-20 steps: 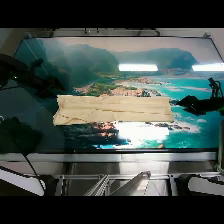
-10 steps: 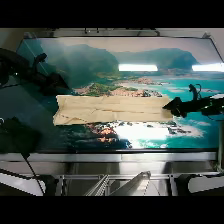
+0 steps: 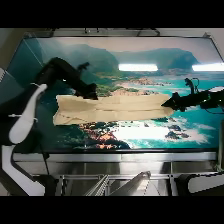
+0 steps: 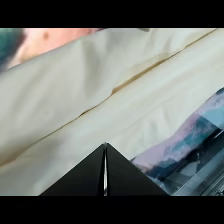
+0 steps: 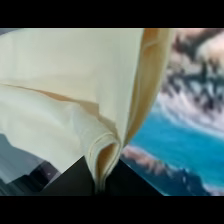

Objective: Fold the shirts.

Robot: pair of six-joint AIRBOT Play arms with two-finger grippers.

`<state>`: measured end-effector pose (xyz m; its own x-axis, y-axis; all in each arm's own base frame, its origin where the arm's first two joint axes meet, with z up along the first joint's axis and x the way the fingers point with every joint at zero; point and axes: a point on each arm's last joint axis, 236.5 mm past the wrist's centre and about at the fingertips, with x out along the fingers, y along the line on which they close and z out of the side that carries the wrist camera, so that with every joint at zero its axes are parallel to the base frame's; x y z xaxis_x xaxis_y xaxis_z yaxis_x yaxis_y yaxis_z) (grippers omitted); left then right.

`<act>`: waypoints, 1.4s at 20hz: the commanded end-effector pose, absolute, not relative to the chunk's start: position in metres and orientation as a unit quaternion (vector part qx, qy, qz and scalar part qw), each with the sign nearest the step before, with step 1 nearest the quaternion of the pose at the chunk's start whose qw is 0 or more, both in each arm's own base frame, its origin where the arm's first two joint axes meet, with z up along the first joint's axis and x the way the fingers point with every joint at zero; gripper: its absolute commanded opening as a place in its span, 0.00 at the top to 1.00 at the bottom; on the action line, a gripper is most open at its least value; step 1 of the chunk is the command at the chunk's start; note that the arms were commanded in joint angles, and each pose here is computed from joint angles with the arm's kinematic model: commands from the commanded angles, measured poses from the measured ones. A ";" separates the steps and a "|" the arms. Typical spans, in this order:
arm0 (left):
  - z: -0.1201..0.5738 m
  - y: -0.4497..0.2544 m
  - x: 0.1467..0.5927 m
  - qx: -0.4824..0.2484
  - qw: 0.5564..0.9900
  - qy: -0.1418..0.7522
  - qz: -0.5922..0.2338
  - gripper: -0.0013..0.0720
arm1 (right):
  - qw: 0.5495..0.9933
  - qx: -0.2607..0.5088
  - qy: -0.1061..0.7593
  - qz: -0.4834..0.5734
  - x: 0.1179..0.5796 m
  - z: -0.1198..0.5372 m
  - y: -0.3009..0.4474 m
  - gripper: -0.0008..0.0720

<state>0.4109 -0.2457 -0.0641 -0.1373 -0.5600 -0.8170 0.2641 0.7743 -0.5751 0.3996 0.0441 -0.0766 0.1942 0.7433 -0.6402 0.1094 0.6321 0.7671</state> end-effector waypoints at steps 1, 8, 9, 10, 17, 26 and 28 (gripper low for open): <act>-0.113 -0.323 0.380 -0.056 0.625 0.693 -0.354 0.97 | 0.679 0.364 0.575 0.278 0.395 -0.026 0.031 0.97; -0.129 -0.427 0.341 0.014 0.579 0.692 -0.430 0.97 | 0.693 0.367 0.511 0.352 0.385 0.069 0.027 0.97; -0.119 -0.435 0.338 0.007 0.573 0.690 -0.442 0.96 | 0.692 0.377 0.488 0.376 0.386 0.091 0.035 0.97; -0.102 -0.443 0.338 -0.012 0.570 0.682 -0.457 0.96 | 0.690 0.388 0.460 0.403 0.387 0.115 0.045 0.97; 0.095 -0.324 0.364 -0.076 0.624 0.600 -0.495 0.96 | 0.677 0.323 0.437 0.496 0.385 0.150 0.206 0.97; 0.190 -0.158 0.323 -0.137 0.746 0.520 -0.394 0.96 | 0.694 0.282 0.487 0.450 0.363 -0.002 0.472 0.97; 0.181 -0.147 0.311 -0.142 0.753 0.515 -0.384 0.96 | 0.676 0.294 0.491 0.465 0.358 -0.018 0.500 0.82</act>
